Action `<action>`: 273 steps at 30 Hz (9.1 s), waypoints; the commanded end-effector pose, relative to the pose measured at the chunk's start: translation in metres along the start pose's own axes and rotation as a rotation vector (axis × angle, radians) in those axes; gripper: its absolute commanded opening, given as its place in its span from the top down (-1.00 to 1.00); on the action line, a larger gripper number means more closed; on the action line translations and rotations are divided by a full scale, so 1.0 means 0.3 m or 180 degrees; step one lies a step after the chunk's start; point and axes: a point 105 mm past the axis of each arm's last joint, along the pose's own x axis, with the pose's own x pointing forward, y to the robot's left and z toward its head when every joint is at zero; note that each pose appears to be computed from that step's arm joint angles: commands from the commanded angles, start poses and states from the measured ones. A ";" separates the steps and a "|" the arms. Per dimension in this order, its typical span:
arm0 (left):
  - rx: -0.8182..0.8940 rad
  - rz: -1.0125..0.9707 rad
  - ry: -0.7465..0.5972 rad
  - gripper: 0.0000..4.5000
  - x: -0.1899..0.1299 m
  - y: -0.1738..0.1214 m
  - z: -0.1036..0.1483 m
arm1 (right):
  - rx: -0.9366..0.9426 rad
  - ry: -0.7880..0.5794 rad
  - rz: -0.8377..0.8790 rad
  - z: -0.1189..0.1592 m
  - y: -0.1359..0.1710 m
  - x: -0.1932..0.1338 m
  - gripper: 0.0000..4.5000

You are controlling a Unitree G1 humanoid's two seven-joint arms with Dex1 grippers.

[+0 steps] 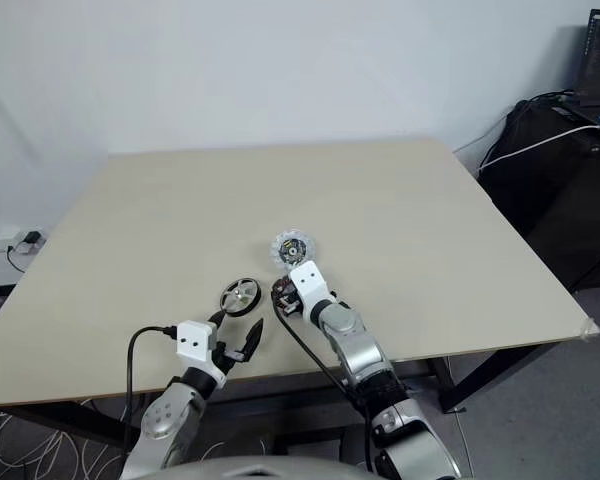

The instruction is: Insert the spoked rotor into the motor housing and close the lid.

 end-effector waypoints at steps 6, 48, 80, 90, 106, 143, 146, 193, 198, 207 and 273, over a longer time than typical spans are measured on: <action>0.0049 -0.0017 -0.0181 -1.00 0.011 0.001 0.049 | 0.0003 -0.0139 0.0168 0.048 0.026 0.011 0.37; 0.0013 -0.0007 -0.0176 -1.00 0.018 0.001 0.043 | 0.0014 0.0163 0.0327 0.064 0.033 -0.098 0.99; -0.0006 0.0009 -0.0189 -1.00 0.017 -0.001 0.044 | 0.0036 0.0099 0.0279 0.075 0.005 -0.090 0.99; -0.0017 -0.0007 -0.0179 -1.00 0.018 -0.002 0.041 | 0.0010 -0.0102 0.0270 0.132 0.007 -0.097 0.99; -0.0024 0.0030 -0.0195 -1.00 0.015 0.001 0.043 | -0.0071 0.0117 0.0265 0.081 0.021 -0.026 0.99; -0.1537 0.0416 -0.0324 -1.00 0.005 0.083 0.090 | 0.0313 -0.0178 0.0090 0.078 -0.031 -0.243 0.99; -0.1447 0.0587 -0.0171 -1.00 0.015 0.115 0.076 | 0.0336 -0.0179 0.0095 0.076 -0.022 -0.240 0.99; -0.1991 0.0331 0.0493 -1.00 0.164 0.064 0.088 | 0.0405 -0.0202 0.0015 0.077 -0.020 -0.238 0.99; -0.2239 0.0536 0.0504 -1.00 0.161 0.081 0.068 | 0.0415 -0.0206 0.0002 0.077 -0.024 -0.241 0.99; -0.2827 0.0519 0.0653 -1.00 0.164 0.054 0.023 | 0.0419 -0.0224 0.0024 0.082 -0.021 -0.241 0.99; -0.3560 0.0067 0.0582 -1.00 0.243 -0.076 0.095 | 0.0485 -0.0224 -0.0021 0.073 -0.025 -0.244 0.99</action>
